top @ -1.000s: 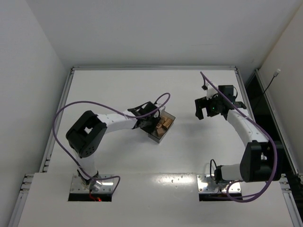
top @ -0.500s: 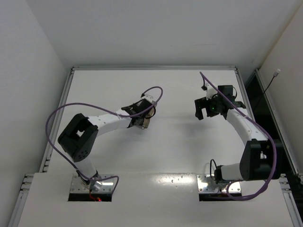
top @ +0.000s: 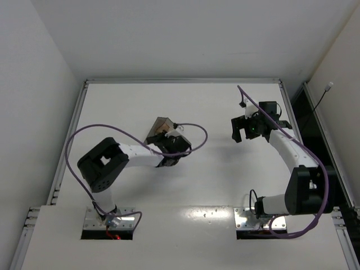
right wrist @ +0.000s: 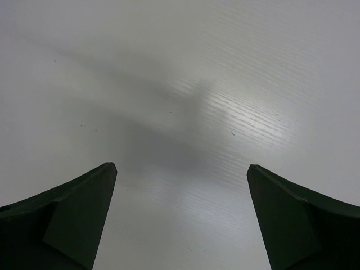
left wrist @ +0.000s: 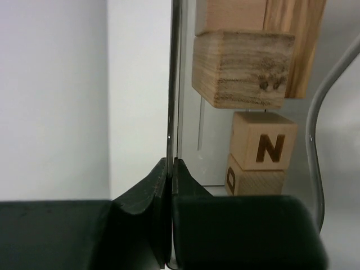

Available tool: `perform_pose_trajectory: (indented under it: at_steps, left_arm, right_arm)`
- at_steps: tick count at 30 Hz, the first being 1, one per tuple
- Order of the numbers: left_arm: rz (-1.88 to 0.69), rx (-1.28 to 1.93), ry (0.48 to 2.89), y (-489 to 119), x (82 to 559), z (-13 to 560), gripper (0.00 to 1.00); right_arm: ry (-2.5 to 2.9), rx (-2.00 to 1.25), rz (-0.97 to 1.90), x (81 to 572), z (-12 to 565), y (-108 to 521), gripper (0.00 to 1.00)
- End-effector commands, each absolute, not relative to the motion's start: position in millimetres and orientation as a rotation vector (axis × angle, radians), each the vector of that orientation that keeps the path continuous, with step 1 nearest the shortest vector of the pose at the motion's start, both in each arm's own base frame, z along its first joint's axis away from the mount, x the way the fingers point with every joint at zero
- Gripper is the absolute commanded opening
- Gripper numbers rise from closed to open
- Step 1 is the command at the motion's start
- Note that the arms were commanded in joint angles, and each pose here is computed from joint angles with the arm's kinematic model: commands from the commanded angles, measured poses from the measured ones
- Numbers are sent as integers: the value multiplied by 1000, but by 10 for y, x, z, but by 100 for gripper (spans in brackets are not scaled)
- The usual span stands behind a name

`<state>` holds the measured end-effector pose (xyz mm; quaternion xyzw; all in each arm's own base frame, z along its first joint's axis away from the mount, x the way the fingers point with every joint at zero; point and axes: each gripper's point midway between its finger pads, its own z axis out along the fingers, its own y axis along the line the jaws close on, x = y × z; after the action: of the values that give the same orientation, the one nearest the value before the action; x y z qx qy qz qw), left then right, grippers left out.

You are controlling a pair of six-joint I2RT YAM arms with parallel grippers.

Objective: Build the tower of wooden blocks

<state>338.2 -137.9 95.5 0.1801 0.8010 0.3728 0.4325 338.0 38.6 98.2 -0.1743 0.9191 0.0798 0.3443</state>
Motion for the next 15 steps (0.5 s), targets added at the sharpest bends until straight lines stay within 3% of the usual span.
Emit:
perform_pose_trajectory:
  at_steps: [1, 15]
  left_arm:
    - [1077, 443, 1782, -1506, 3245, 1261, 0]
    - [1113, 732, 1518, -2334, 2462, 1230, 0]
  right_arm:
    - [2303, -456, 203, 3529, 1225, 432, 99]
    - [2260, -443, 159, 3451, 1344, 383, 99]
